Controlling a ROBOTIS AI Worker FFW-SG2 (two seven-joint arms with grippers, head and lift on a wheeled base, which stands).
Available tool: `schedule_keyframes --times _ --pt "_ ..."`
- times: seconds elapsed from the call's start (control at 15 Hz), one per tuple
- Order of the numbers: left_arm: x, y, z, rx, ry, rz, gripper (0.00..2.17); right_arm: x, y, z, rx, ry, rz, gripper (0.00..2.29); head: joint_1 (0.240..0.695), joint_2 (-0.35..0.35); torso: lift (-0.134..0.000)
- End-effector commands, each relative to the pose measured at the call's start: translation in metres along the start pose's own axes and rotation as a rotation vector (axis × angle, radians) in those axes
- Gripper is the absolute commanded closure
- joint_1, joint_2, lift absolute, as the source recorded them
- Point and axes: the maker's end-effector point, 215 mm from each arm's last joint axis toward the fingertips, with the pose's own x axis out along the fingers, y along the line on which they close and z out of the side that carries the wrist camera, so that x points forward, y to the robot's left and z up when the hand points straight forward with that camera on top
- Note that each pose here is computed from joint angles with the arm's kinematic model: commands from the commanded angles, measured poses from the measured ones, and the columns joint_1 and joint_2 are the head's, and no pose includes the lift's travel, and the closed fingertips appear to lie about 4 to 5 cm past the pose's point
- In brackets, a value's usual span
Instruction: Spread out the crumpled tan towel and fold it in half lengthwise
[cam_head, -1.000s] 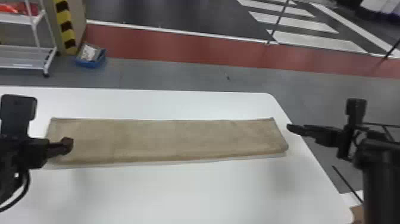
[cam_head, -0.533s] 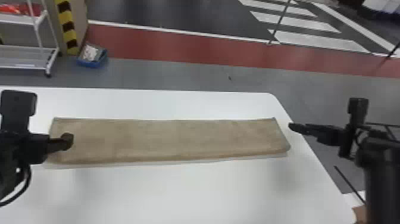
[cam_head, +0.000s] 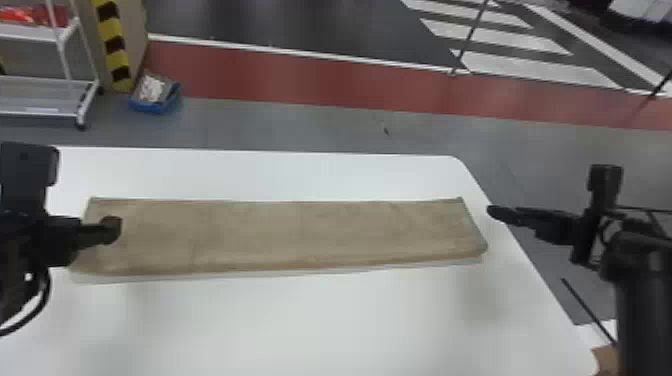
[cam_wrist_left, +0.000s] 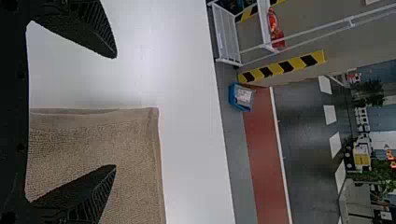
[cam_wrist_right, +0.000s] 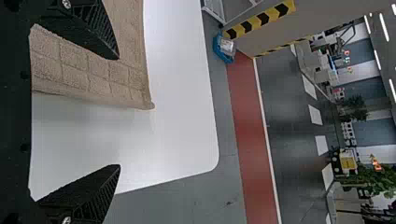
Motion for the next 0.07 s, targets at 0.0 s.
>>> schedule_keyframes --times 0.0 --pt "0.0029 0.0046 0.0005 -0.004 0.003 0.007 0.04 0.0002 -0.0011 0.0018 -0.001 -0.004 0.0 0.05 0.695 -0.277 -0.125"
